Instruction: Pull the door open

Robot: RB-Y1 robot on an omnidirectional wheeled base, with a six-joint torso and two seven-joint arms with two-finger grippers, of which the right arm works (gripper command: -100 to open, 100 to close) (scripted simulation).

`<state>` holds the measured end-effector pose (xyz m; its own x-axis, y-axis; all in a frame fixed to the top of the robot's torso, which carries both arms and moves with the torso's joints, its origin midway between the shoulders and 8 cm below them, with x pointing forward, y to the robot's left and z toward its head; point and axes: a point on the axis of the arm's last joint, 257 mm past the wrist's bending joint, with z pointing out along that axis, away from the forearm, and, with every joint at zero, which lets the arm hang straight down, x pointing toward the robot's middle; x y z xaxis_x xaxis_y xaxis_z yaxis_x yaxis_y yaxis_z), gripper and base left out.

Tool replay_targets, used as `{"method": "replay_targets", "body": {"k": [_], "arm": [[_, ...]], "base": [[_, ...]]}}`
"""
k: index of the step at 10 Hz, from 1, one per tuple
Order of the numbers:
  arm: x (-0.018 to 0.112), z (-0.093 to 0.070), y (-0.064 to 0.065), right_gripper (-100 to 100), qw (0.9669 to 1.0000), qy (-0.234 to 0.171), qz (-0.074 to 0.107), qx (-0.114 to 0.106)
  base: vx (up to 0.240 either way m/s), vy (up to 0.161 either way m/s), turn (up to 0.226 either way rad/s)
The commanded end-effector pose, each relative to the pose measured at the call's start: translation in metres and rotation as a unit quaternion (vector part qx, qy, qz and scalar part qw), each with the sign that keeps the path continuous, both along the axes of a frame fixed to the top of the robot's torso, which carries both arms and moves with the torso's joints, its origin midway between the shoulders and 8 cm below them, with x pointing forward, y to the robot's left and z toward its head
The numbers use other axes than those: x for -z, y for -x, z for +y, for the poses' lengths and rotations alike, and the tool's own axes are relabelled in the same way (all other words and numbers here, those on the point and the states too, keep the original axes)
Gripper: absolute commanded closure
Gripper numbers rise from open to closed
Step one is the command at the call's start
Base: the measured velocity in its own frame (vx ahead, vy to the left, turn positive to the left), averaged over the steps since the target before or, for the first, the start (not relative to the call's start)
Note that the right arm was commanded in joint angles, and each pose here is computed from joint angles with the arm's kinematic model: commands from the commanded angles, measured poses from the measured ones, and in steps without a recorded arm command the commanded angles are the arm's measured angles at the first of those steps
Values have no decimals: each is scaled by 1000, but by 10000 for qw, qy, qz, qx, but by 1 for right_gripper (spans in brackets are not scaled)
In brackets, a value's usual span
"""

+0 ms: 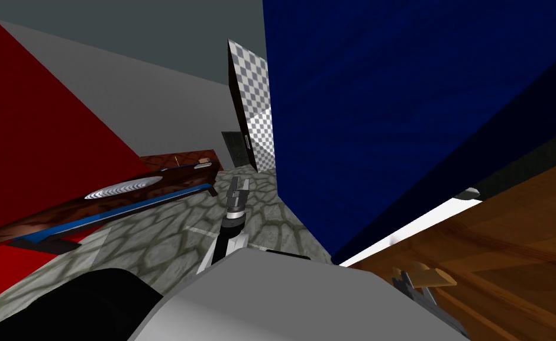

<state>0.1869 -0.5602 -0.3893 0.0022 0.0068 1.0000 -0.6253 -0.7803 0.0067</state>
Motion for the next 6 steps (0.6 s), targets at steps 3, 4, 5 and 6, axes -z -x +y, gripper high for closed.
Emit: {"method": "replay_targets", "body": {"k": [3,4,5,6], "arm": [[3,17,-5,100,9995,-21,9,-303],[3,22,-6,100,9992,-19,7,-391],[3,27,-7,100,9988,-18,5,-488],[3,33,-7,100,9983,-18,3,-589]], "base": [[-167,32,44],[-248,1,78],[-225,6,65],[-192,63,40]]}}
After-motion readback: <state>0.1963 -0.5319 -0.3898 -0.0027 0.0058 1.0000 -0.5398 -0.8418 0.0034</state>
